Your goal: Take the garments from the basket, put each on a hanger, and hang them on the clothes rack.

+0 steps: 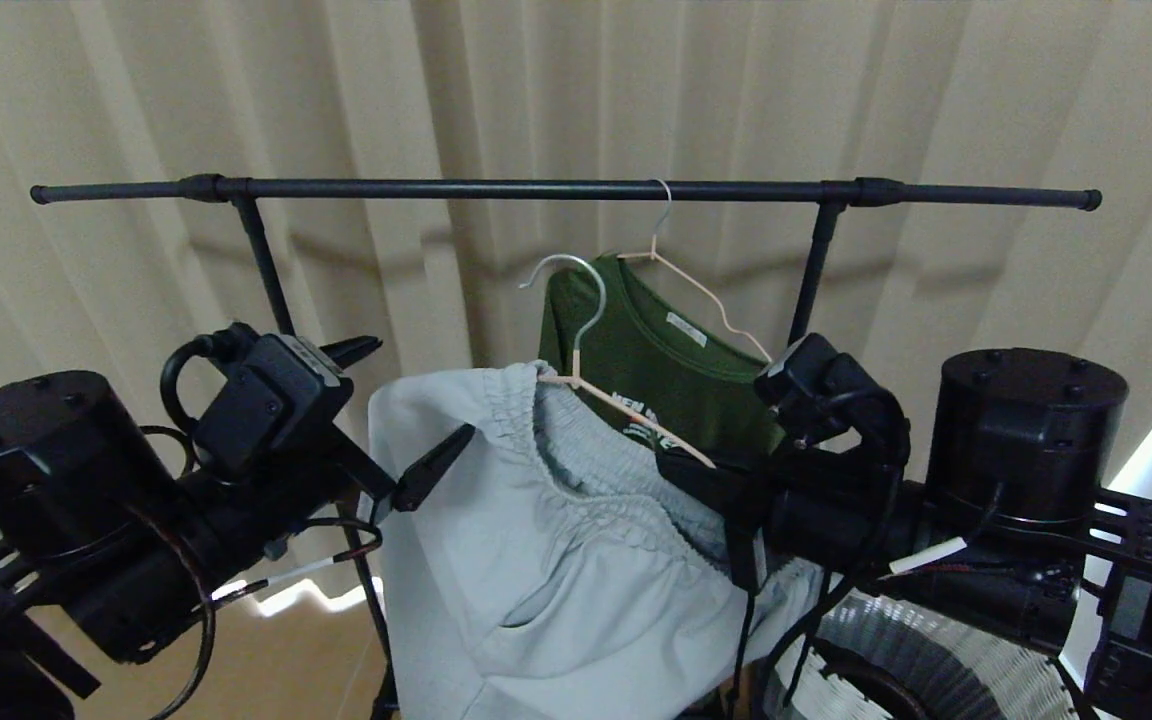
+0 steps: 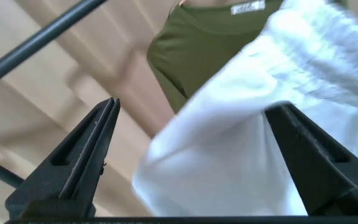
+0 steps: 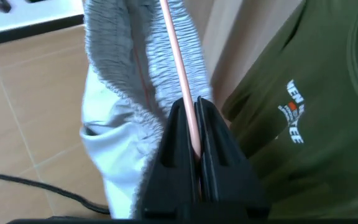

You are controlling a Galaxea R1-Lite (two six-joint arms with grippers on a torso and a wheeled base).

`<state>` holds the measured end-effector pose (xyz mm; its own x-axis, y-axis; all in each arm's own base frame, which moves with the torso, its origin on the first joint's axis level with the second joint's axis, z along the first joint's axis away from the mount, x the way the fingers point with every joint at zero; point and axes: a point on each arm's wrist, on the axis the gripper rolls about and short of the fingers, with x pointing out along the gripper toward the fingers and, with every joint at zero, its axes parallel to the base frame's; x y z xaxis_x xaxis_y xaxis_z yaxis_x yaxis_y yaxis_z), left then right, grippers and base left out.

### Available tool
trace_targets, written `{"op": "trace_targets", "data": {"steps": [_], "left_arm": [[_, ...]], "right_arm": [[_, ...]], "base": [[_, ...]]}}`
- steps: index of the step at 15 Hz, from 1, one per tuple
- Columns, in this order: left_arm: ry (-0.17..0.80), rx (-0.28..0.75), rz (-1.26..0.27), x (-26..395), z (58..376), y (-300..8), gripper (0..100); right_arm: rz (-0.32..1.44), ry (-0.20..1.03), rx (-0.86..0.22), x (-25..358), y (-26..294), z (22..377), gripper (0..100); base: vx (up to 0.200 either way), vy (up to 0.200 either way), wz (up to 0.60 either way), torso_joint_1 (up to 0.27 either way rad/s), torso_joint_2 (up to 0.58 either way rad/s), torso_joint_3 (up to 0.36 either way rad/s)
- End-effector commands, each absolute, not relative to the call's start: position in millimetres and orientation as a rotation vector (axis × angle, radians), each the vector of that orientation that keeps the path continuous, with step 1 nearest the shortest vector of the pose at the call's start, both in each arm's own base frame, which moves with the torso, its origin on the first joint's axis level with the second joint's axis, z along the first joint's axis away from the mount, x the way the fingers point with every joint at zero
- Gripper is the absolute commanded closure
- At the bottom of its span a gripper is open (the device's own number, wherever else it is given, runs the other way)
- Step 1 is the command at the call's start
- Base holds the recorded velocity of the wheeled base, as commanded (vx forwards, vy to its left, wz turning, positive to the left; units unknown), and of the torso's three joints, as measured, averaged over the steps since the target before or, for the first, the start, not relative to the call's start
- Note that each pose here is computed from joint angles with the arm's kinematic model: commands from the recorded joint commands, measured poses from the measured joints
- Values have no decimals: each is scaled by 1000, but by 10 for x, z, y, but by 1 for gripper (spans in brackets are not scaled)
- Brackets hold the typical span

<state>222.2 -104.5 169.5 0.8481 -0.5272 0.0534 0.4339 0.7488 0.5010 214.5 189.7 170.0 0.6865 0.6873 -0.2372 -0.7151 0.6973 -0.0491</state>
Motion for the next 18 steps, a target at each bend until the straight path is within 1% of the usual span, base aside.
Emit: {"op": "trace_targets", "data": {"steps": [1, 4, 6, 8, 9, 10, 12, 13, 14, 15, 16, 18], "left_arm": [[-237, 464, -529, 2012, 1799, -952, 0], [-237, 404, -582, 1773, 1787, -855, 0], [-192, 377, -611, 1657, 1680, -815, 0], [-104, 298, -677, 1550, 1527, -872, 0], [-79, 252, -694, 1561, 1510, -912, 0], [-52, 230, -694, 1596, 1483, -958, 0], [-19, 206, -597, 1738, 1484, -1082, 0], [-8, 172, -531, 1849, 1502, -1231, 0], [-5, 146, -498, 1926, 1516, -1340, 0], [-7, 125, -485, 1978, 1530, -1428, 0], [-11, 102, -508, 1969, 1545, -1519, 0], [-11, 90, -574, 1857, 1545, -1648, 0]], "right_arm": [[765, 193, -125, 2145, 1855, 1753, 100], [738, 192, -126, 2168, 1866, 1756, 100], [733, 195, -126, 2194, 1887, 1744, 100], [736, 192, -126, 2197, 1901, 1749, 100], [742, 190, -126, 2186, 1916, 1753, 100], [750, 187, -126, 2168, 1935, 1761, 100], [765, 188, -128, 2137, 1967, 1757, 100], [772, 189, -129, 2127, 1988, 1753, 100], [782, 188, -130, 2112, 2011, 1752, 100], [788, 188, -131, 2100, 2024, 1752, 100], [792, 185, -130, 2093, 2036, 1760, 100], [792, 180, -128, 2100, 2043, 1772, 100]], "base": [[0, 0, 0, 0, 0, 0], [0, 0, 0, 0, 0, 0], [0, 0, 0, 0, 0, 0], [0, 0, 0, 0, 0, 0], [0, 0, 0, 0, 0, 0], [0, 0, 0, 0, 0, 0], [0, 0, 0, 0, 0, 0], [0, 0, 0, 0, 0, 0], [0, 0, 0, 0, 0, 0], [0, 0, 0, 0, 0, 0], [0, 0, 0, 0, 0, 0], [0, 0, 0, 0, 0, 0]]}}
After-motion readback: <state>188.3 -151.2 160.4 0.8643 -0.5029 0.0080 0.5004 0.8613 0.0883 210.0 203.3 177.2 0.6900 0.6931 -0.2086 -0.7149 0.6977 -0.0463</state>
